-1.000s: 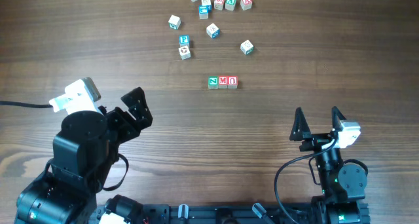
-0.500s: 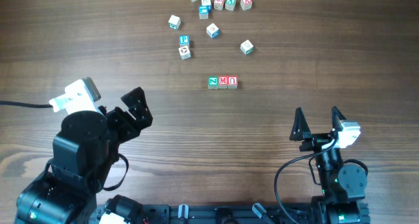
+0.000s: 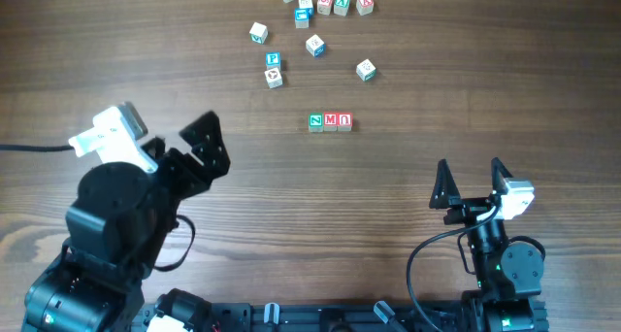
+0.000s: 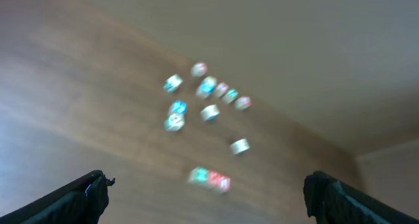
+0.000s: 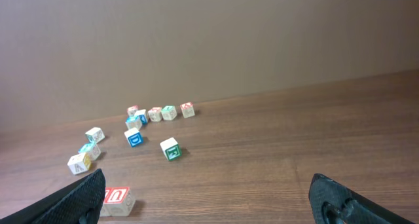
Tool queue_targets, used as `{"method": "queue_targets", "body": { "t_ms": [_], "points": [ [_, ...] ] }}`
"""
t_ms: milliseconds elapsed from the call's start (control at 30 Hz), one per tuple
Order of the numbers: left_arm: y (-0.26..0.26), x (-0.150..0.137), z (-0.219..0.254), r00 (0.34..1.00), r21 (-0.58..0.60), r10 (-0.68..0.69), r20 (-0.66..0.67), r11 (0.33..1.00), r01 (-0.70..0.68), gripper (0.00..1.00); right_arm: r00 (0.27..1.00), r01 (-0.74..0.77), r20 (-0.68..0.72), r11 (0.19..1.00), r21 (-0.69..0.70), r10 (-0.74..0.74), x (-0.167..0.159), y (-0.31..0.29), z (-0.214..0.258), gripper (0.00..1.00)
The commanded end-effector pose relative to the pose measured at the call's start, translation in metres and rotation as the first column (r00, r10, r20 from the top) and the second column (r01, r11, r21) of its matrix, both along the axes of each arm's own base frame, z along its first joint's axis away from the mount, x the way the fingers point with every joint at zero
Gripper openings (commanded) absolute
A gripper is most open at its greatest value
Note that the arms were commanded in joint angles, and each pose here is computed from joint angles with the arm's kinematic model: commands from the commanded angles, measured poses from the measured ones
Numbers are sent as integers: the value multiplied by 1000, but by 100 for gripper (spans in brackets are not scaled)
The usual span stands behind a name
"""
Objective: Form a horizontal line
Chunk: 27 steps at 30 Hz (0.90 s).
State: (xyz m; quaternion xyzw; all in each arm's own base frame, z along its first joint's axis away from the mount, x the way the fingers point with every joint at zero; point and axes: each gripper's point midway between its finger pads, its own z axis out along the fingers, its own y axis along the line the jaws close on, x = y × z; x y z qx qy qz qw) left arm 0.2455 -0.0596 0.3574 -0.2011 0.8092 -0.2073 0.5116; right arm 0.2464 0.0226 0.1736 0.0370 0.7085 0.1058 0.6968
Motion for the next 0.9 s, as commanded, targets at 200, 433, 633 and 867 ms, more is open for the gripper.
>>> {"method": "queue_targets", "body": {
  "t_ms": [200, 433, 633, 867],
  "points": [
    [-41, 52, 35, 993, -6, -100, -69, 995, 99, 98, 1000, -17, 13, 1000, -16, 18, -1, 3, 2, 100],
    [-83, 77, -55, 839, -51, -166, -519, 985, 163, 93, 1000, -17, 14, 1000, -17, 18, -1, 3, 2, 100],
    [-72, 48, -133, 560, -7, 46, -828, 996, -92, 10, 1000, -17, 13, 1000, -16, 18, -1, 3, 2, 100],
    [-89, 45, -160, 511, 3, 153, -846, 960, -281, 4, 1000, -17, 14, 1000, -17, 18, -1, 3, 2, 100]
  ]
}}
